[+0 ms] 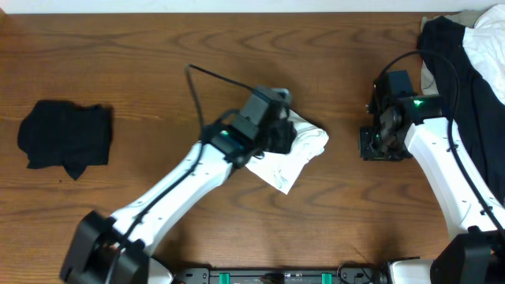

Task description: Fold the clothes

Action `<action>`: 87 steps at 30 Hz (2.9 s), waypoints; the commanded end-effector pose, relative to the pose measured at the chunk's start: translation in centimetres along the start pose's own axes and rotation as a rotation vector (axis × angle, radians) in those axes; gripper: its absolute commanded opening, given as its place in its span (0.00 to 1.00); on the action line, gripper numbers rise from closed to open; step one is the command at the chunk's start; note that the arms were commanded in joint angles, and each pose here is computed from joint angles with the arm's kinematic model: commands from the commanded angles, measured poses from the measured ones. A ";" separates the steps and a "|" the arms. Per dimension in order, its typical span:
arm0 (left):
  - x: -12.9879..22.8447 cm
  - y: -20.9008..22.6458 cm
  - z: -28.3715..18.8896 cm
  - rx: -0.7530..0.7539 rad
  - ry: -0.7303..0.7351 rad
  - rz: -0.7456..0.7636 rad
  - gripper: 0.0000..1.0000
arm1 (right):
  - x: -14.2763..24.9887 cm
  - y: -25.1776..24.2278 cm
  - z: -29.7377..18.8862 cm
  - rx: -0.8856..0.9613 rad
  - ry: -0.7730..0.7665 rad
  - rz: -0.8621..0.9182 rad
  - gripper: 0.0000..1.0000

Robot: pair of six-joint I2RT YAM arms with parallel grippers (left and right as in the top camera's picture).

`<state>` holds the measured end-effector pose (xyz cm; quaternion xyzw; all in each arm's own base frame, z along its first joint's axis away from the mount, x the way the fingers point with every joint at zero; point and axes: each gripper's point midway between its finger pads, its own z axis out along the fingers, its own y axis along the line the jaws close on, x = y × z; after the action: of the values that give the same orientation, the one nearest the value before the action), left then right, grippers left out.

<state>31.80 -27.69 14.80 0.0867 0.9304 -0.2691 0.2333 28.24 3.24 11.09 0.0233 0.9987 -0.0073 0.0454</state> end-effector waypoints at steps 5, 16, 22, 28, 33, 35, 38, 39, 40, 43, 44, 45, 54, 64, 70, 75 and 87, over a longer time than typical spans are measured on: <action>-5.5 7.7 -3.1 -0.225 -0.169 -0.039 0.39 | 0.3 10.3 -3.4 -0.632 -0.058 -0.335 0.31; -5.8 13.2 -0.6 -0.256 -0.110 -0.056 0.40 | 3.3 15.8 -2.6 -0.688 0.006 -0.466 0.48; -4.8 14.7 2.0 -0.272 -0.060 -0.070 0.40 | 4.9 17.6 0.7 -0.511 0.074 -0.499 0.48; -3.7 15.7 3.7 -0.285 -0.017 -0.082 0.40 | 6.0 18.7 4.4 -0.377 0.137 -0.508 0.48; -3.1 16.0 4.4 -0.290 0.004 -0.084 0.40 | 6.1 18.7 7.7 -0.286 0.179 -0.474 0.46; -2.9 16.1 4.6 -0.291 0.011 -0.084 0.40 | 6.2 18.9 8.7 -0.279 0.194 -0.469 0.42; -2.6 16.2 5.1 -0.289 0.022 -0.085 0.40 | 6.5 18.9 9.4 -0.271 0.212 -0.467 0.14; -2.4 16.2 5.4 -0.290 0.028 -0.085 0.40 | 6.5 18.8 9.4 -0.262 0.216 -0.457 0.06; -2.2 16.2 5.6 -0.290 0.035 -0.084 0.40 | 6.5 18.5 9.5 -0.245 0.218 -0.444 0.04; -1.5 16.0 6.4 -0.287 0.058 -0.076 0.40 | 6.4 16.2 9.4 -0.122 0.226 -0.366 0.01; -1.4 15.9 6.6 -0.286 0.063 -0.073 0.40 | 6.5 15.0 9.4 -0.056 0.230 -0.328 0.01; -1.3 15.7 6.7 -0.284 0.065 -0.069 0.40 | 6.5 14.0 9.4 -0.003 0.232 -0.300 0.01; 0.6 15.0 7.1 -0.291 0.130 -0.051 0.40 | 6.4 11.5 9.2 0.118 0.233 -0.279 0.04; 7.5 17.1 6.4 -0.367 0.353 -0.105 0.33 | 5.3 11.1 9.4 0.107 0.210 -0.245 0.05; 11.1 17.6 4.3 -0.442 0.494 -0.227 0.19 | 4.0 9.9 9.6 0.110 0.190 -0.195 0.07; 12.6 17.5 3.3 -0.481 0.552 -0.288 0.06 | 2.7 8.7 9.8 0.104 0.168 -0.189 0.15; 9.4 16.0 -0.1 -0.510 0.409 -0.221 0.06 | -2.1 6.6 8.1 0.029 0.073 -0.133 0.20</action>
<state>27.32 -15.28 0.87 -0.0197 0.9980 -0.0555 -0.0238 29.21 9.68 0.94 -0.0262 0.9983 -0.0438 -0.0268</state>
